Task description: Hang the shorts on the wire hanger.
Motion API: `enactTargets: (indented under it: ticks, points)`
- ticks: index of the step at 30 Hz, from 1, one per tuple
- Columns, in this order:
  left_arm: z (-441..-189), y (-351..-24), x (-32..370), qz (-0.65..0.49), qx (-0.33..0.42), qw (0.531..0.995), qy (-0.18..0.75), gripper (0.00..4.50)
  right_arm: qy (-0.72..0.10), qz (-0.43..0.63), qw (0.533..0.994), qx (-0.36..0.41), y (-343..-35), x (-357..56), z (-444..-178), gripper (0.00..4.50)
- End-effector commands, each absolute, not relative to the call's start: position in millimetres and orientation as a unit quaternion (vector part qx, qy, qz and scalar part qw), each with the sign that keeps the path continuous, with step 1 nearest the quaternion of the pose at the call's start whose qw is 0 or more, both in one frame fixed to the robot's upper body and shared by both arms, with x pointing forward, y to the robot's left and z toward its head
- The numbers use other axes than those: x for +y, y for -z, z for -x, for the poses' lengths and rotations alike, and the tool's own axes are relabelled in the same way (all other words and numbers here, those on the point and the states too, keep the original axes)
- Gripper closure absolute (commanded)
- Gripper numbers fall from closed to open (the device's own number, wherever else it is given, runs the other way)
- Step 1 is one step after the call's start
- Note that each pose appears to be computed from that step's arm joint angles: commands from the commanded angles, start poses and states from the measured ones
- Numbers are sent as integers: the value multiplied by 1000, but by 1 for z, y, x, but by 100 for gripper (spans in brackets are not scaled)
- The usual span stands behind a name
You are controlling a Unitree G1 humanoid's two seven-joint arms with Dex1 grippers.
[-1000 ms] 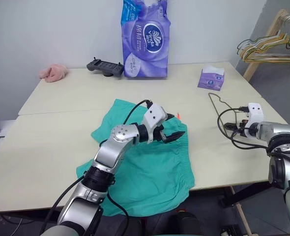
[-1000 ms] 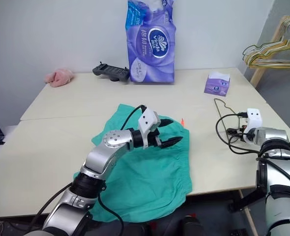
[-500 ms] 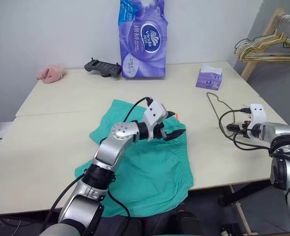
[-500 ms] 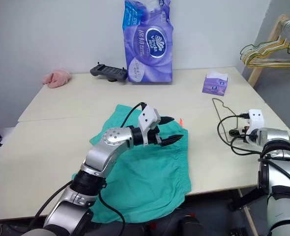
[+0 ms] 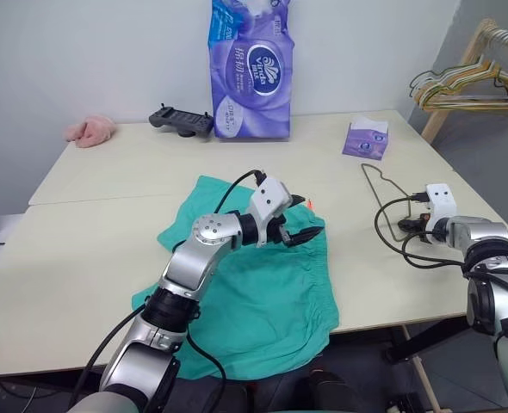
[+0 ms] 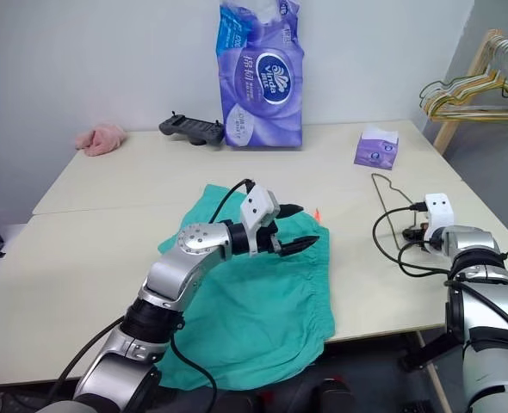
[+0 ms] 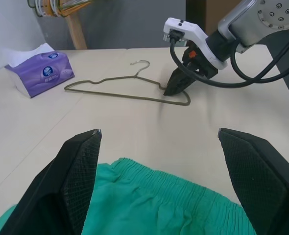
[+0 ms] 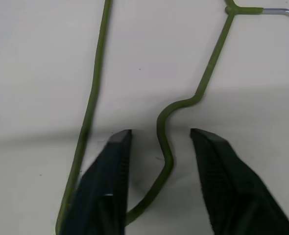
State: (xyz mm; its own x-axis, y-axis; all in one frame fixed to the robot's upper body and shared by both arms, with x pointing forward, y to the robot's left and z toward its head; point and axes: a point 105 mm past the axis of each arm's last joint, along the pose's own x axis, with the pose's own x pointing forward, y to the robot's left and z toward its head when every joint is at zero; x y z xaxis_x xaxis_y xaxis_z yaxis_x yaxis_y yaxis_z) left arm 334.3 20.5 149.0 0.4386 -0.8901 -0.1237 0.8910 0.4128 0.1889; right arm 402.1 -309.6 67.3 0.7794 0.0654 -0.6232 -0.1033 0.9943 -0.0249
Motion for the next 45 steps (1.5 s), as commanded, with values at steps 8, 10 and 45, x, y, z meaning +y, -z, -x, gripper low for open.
enactTargets:
  ticks: [8,10,45]
  points:
    - [-336,-168,24,-116,-28,846,519,44,-60,110,935,330,-71,-317,-401,446]
    - [-338,-168,26,-118,-30,848,516,44,-72,142,933,323,-75,-319,-402,446]
    - [-402,-204,68,-205,13,809,551,44,-213,816,469,-263,-246,-221,-385,446]
